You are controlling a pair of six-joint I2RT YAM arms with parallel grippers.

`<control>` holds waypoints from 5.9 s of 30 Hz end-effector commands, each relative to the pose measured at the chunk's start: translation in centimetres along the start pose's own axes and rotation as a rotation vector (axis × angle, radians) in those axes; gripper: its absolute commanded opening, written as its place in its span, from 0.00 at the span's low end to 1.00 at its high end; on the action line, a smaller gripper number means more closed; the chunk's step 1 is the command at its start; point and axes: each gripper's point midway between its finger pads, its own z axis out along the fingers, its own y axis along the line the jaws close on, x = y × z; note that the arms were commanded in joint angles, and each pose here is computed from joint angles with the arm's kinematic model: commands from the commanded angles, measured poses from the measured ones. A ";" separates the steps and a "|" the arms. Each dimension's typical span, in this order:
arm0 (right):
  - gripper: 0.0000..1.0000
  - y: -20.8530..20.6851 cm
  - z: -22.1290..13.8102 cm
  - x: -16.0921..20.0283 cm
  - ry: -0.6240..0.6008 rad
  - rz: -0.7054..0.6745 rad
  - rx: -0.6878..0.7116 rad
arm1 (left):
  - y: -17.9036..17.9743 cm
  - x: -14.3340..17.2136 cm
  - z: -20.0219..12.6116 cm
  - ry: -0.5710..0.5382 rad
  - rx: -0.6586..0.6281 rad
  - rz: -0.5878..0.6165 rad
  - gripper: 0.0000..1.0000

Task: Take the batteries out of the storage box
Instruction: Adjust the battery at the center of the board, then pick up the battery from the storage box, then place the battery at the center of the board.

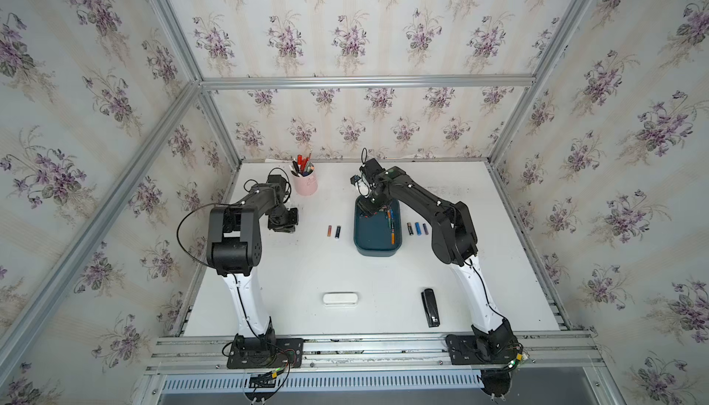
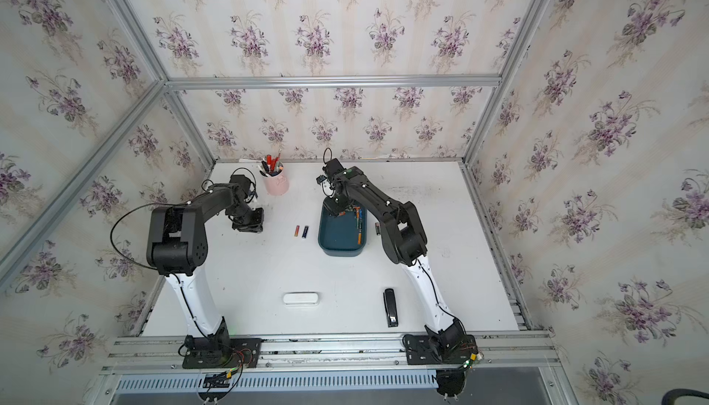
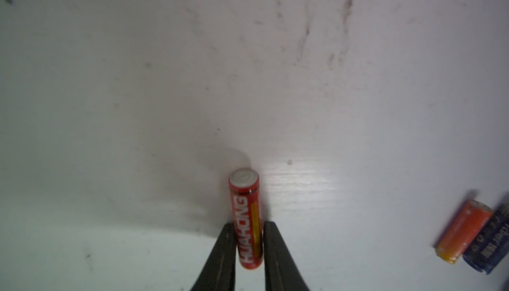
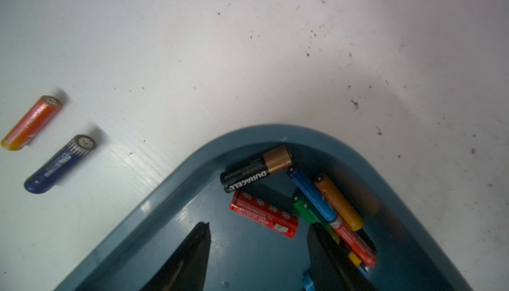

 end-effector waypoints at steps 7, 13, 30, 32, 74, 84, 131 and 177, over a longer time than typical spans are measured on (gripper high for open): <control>0.62 -0.5 -1.5 -0.1 -0.022 0.005 0.024 | -4.4 1.5 0.8 0.052 0.032 0.041 0.15; 0.62 -0.7 -1.6 -0.1 -0.023 0.010 0.027 | -7.0 1.6 0.4 0.052 0.042 0.083 0.16; 0.62 -0.8 -1.7 0.0 -0.020 0.005 0.029 | -9.1 3.2 1.4 0.085 0.052 0.118 0.16; 0.62 -0.8 -1.6 0.0 -0.020 0.005 0.029 | -9.0 3.4 1.4 0.087 0.051 0.115 0.17; 0.61 -0.2 -1.1 0.8 0.007 0.002 -0.005 | -9.2 2.9 -0.6 0.047 0.045 0.130 0.52; 0.57 0.9 0.0 0.9 0.005 -0.010 -0.075 | -10.0 2.1 -2.3 0.019 0.077 0.134 0.54; 0.19 0.8 2.6 3.5 0.060 0.028 -0.075 | -9.8 2.6 -4.5 -0.001 0.066 0.149 0.54; 0.18 -11.3 -6.3 20.8 0.116 0.682 0.085 | -11.5 2.5 -6.5 0.005 0.076 0.183 0.54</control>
